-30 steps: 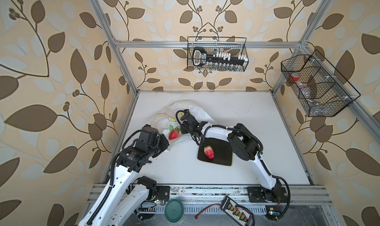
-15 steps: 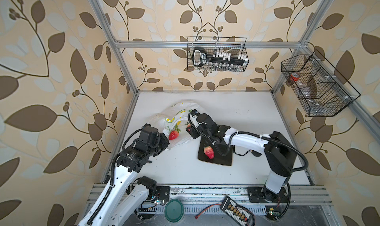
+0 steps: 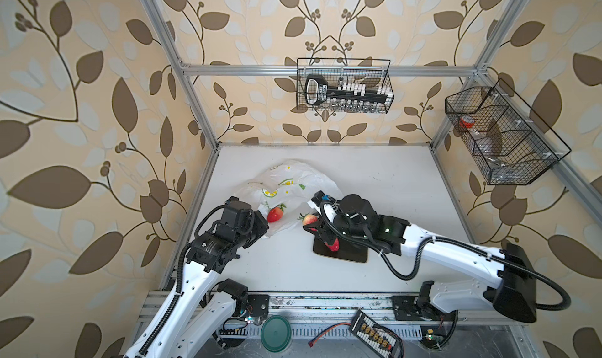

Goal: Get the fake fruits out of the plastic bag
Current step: 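Lower the strawberry onto the black pad beside the first one, then open the right gripper and reach back toward the bag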

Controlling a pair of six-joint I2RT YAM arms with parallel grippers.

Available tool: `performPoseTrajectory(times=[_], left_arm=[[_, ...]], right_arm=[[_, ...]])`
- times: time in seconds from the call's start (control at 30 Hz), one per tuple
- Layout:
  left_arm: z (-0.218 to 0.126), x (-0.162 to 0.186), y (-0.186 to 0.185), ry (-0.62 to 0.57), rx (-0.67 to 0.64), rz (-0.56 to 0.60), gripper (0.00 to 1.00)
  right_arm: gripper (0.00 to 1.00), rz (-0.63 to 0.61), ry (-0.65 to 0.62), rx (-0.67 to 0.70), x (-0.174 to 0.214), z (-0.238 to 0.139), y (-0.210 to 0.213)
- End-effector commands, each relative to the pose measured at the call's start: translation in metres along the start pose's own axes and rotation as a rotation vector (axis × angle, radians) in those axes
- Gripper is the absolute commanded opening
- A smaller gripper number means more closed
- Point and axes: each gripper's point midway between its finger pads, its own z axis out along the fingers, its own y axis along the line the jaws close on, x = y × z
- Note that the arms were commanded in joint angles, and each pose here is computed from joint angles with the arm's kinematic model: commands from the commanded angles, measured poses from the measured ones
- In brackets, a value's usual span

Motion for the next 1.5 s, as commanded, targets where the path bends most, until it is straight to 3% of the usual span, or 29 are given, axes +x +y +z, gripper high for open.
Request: performPoseTrajectory(times=[0.0,0.3,0.57,0.73,1.03,1.13,1.2,1.33,1.47], left_arm=[[-0.003,-0.008,-0.002,-0.052,0.007,-0.006,0.0],[-0.002,-0.01,-0.001,-0.065,0.003,-0.013,0.0],[-0.007,-0.011,0.0,-0.074,-0.006,-0.006,0.0],[-0.008,-0.011,-0.001,-0.07,-0.004,-0.001,0.0],[-0.003,-0.006,-0.009,-0.025,0.021,0.017,0.0],[-0.001,-0.004,-0.009,-0.019,0.026,0.021,0.0],[-0.001,-0.004,-0.009,-0.016,0.028,0.027,0.0],[-0.001,-0.004,-0.01,-0.018,0.03,0.035,0.0],[-0.002,-0.005,-0.01,-0.023,0.034,0.038,0.0]], right_arm=[[0.38,0.104,0.124,0.09,0.05,-0.022,-0.004],[0.37,0.504,0.222,0.425,0.155,-0.082,-0.042],[0.37,0.601,0.185,0.679,0.177,-0.083,-0.092],[0.37,0.623,0.131,0.679,0.172,-0.055,-0.12],[0.43,0.604,0.174,0.592,0.189,-0.016,-0.139],[0.51,0.597,0.197,0.591,0.196,-0.012,-0.142],[0.63,0.588,0.211,0.597,0.2,-0.012,-0.144],[0.77,0.579,0.214,0.605,0.195,-0.021,-0.143],[0.78,0.548,0.168,0.592,0.164,-0.04,-0.138]])
